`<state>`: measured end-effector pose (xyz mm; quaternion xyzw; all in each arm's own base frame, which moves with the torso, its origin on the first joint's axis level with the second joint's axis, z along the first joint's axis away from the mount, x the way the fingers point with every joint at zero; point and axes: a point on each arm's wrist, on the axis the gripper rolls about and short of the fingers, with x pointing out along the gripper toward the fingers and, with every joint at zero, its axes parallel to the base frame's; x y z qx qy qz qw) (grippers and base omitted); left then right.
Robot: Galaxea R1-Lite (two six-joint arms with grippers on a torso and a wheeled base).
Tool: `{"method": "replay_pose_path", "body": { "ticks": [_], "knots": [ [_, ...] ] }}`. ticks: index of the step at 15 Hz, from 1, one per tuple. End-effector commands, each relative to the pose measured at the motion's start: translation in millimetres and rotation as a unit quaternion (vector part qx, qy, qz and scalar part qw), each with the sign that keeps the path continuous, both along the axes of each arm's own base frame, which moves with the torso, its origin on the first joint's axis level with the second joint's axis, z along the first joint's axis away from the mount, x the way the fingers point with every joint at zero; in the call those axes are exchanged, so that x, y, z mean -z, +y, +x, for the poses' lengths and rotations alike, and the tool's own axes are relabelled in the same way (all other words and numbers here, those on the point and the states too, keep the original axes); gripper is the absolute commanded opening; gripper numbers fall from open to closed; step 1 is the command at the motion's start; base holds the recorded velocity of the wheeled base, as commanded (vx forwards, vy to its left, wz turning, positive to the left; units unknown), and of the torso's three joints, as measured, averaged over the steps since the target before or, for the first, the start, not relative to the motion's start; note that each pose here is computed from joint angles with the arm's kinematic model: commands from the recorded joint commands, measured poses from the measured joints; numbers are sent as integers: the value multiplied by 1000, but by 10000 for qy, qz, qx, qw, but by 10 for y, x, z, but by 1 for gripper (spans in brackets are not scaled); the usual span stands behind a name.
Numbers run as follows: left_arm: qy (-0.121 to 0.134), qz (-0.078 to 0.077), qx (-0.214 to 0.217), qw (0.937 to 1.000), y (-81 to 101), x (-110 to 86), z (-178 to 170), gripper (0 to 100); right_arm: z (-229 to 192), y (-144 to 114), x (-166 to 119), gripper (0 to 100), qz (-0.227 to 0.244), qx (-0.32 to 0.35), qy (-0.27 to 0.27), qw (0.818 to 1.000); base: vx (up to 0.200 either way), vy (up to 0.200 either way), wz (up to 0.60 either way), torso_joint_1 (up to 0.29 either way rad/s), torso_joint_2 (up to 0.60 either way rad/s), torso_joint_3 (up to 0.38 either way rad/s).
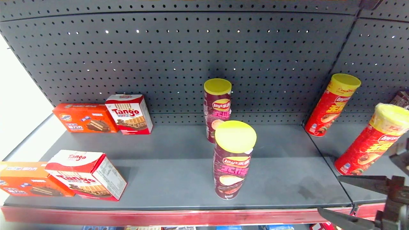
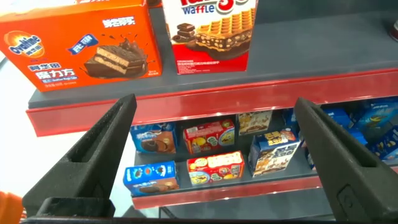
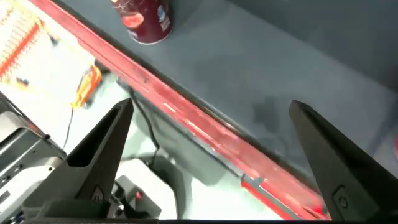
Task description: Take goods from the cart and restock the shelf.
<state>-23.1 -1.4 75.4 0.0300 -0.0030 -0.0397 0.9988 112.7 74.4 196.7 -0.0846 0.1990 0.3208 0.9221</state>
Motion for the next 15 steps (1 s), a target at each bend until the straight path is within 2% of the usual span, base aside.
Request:
{"method": "replay_pose_path", "body": {
  "ticks": [1,8,10,15],
  "knots": [
    [18,-1,-7,10000,0,-1,3,100,370,364,70,100,-405,-139,413,9982,0,0,0,0,0,0],
    [18,-1,-7,10000,0,-1,3,100,742,635,109,100,-578,-55,563,9967,0,0,0,0,0,0],
    [18,-1,-7,10000,0,-1,3,100,925,781,70,100,-577,-24,508,9970,0,0,0,0,0,0],
    [18,-1,-7,10000,0,-1,3,100,1061,966,33,100,-549,-139,449,9974,0,0,0,0,0,0]
  ]
}}
